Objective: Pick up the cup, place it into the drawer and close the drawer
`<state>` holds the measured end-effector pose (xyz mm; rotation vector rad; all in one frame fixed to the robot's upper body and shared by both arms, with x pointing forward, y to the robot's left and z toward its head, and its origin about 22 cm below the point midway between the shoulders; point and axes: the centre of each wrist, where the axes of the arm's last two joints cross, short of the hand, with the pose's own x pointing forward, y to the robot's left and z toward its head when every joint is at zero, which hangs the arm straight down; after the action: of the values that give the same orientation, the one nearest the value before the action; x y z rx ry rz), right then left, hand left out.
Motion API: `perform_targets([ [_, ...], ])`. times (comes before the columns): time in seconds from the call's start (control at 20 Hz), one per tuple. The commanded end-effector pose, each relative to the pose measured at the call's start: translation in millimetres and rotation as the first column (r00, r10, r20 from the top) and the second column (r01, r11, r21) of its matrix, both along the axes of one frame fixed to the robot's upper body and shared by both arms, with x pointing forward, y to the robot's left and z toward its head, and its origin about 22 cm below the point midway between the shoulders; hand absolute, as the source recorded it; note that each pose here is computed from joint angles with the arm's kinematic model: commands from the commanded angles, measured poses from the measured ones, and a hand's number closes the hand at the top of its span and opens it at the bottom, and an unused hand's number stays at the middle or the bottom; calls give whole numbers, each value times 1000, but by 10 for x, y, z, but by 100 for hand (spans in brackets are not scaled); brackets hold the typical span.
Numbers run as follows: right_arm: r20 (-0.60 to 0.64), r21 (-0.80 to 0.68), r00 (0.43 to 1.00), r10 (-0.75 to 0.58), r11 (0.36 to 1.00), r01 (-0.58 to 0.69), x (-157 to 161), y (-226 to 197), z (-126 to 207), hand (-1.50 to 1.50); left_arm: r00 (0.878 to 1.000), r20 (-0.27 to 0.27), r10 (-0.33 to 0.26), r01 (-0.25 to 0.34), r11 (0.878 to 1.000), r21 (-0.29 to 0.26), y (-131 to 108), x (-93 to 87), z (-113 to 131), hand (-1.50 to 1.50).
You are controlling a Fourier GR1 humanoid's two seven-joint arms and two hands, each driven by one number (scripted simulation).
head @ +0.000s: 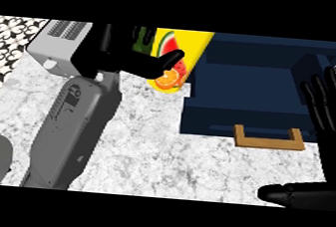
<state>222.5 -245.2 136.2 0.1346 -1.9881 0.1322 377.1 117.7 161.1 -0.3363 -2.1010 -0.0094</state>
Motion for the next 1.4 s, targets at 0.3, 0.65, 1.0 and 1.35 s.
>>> perform_targets([
  [0.3,-6,4,1000,5,1000,-5,114,-67,-59,-150,998,-50,23,-18,995,93,-540,275,114,150],
  [0.65,-9,-3,1000,11,1000,-11,159,-104,-17,-150,995,-95,14,-3,994,113,-738,435,54,150],
  [1.0,23,-16,999,26,1000,-26,133,-103,-40,-150,989,-138,56,-34,987,157,-974,510,167,150],
  [1.35,21,0,999,49,999,-49,141,-136,-39,-150,986,-153,62,-21,966,259,-1023,553,-28,150],
])
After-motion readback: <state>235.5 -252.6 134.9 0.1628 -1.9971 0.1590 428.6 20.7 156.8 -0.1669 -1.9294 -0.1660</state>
